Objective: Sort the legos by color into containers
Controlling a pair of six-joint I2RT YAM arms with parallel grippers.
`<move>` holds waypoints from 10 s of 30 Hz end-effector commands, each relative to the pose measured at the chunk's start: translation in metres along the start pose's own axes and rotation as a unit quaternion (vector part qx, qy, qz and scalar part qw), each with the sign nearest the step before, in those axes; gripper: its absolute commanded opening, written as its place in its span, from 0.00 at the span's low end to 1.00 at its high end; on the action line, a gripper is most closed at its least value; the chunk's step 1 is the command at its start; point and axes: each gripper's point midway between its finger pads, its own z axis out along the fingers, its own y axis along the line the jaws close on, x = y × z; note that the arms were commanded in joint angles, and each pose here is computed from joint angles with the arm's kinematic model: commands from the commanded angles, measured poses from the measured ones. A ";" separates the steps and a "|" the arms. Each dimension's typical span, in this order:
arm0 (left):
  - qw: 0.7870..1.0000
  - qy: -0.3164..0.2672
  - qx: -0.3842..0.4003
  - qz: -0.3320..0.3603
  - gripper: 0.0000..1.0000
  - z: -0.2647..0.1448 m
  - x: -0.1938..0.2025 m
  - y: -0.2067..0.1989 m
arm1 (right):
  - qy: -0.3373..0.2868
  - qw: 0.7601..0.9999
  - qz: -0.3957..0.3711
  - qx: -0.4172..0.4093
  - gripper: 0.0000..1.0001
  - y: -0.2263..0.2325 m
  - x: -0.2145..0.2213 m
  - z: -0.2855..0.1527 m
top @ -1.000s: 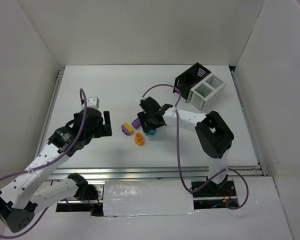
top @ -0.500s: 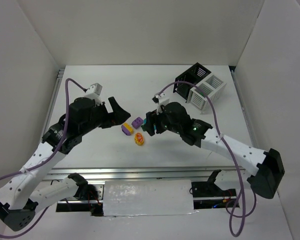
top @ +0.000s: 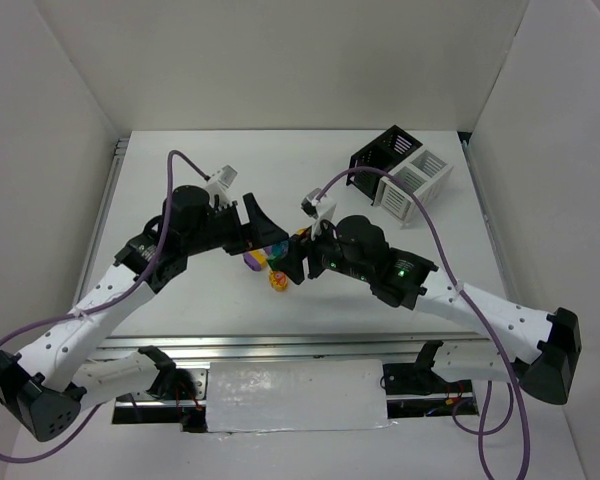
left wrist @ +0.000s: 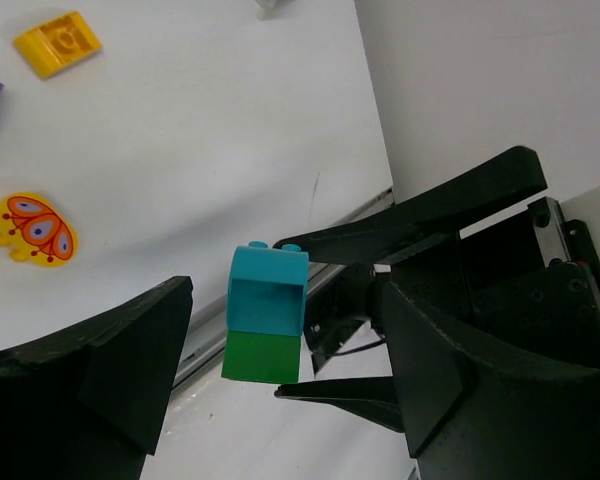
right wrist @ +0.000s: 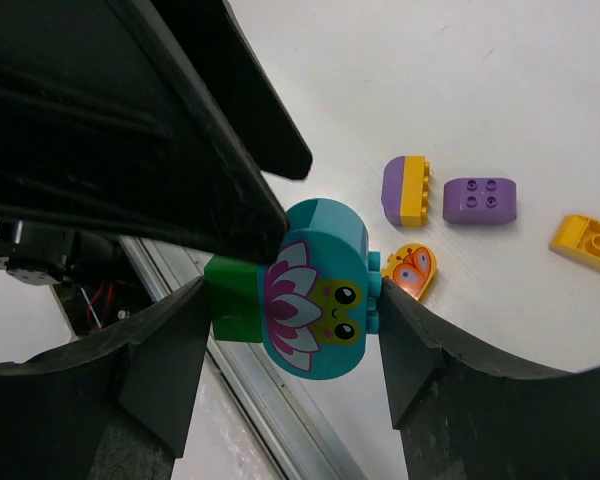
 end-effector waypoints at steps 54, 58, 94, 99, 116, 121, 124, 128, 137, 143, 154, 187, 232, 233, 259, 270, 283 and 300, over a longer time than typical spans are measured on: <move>0.938 0.048 0.254 0.232 0.00 -0.043 0.030 -0.077 | -0.027 0.955 -0.014 -0.295 0.99 0.050 -0.030 -0.093; 0.910 0.048 0.319 0.262 0.00 -0.062 0.041 -0.091 | -0.015 0.943 -0.007 -0.331 0.96 0.058 -0.029 -0.092; 0.914 0.027 0.297 0.274 1.00 -0.070 0.036 -0.091 | -0.071 0.935 0.004 -0.348 0.00 0.075 -0.058 -0.085; 0.901 0.025 0.325 0.284 0.98 -0.078 0.041 -0.096 | -0.084 0.933 -0.001 -0.350 0.00 0.074 -0.062 -0.092; 0.900 0.036 0.324 0.288 0.00 -0.074 0.044 -0.092 | -0.077 0.934 0.013 -0.350 0.00 0.068 -0.071 -0.088; 0.904 0.027 0.306 0.296 0.00 -0.075 0.041 -0.089 | -0.072 0.936 0.025 -0.345 0.00 0.039 -0.066 -0.088; 0.905 0.024 0.302 0.299 0.00 -0.076 0.041 -0.086 | -0.074 0.939 0.018 -0.335 0.00 0.028 -0.064 -0.095; 0.911 0.014 0.285 0.299 0.00 -0.076 0.038 -0.082 | -0.083 0.947 0.012 -0.311 0.00 0.018 -0.066 -0.101; 0.962 -0.038 -0.117 0.245 0.00 -0.068 -0.012 0.043 | -0.170 0.836 0.169 0.494 0.00 -0.277 -0.078 -0.155; 0.935 -0.060 -0.263 0.230 0.00 -0.075 -0.001 0.124 | -0.186 0.700 0.195 0.661 0.00 -0.383 -0.086 -0.205; 0.934 -0.047 -0.270 0.228 0.00 -0.068 0.001 0.129 | -0.116 0.722 0.168 0.660 0.00 -0.478 -0.082 -0.163; 0.938 -0.044 -0.257 0.230 0.00 -0.064 0.002 0.126 | -0.105 0.788 0.194 0.575 0.81 -0.475 -0.104 -0.125; 0.948 -0.048 0.277 0.149 0.00 -0.102 -0.011 -0.105 | -0.129 0.923 0.123 -0.341 0.83 0.076 -0.103 -0.073; 0.948 -0.044 0.279 0.150 0.00 -0.101 -0.010 -0.105 | -0.134 0.921 0.121 -0.344 0.81 0.079 -0.107 -0.073; 0.933 -0.055 0.303 0.185 0.00 -0.118 -0.006 -0.116 | -0.093 0.927 0.132 -0.338 0.69 0.094 -0.103 -0.048; 0.933 -0.056 0.302 0.188 0.00 -0.115 -0.007 -0.114 | -0.070 0.905 0.133 -0.398 0.67 0.111 -0.099 -0.059; 0.934 -0.055 0.301 0.187 0.00 -0.114 -0.005 -0.112 | -0.076 0.873 0.127 -0.466 0.16 0.127 -0.107 -0.075; 0.975 -0.191 -0.034 0.107 1.00 -0.106 -0.076 -0.020 | -0.060 0.947 0.149 -0.277 0.00 0.044 -0.066 -0.029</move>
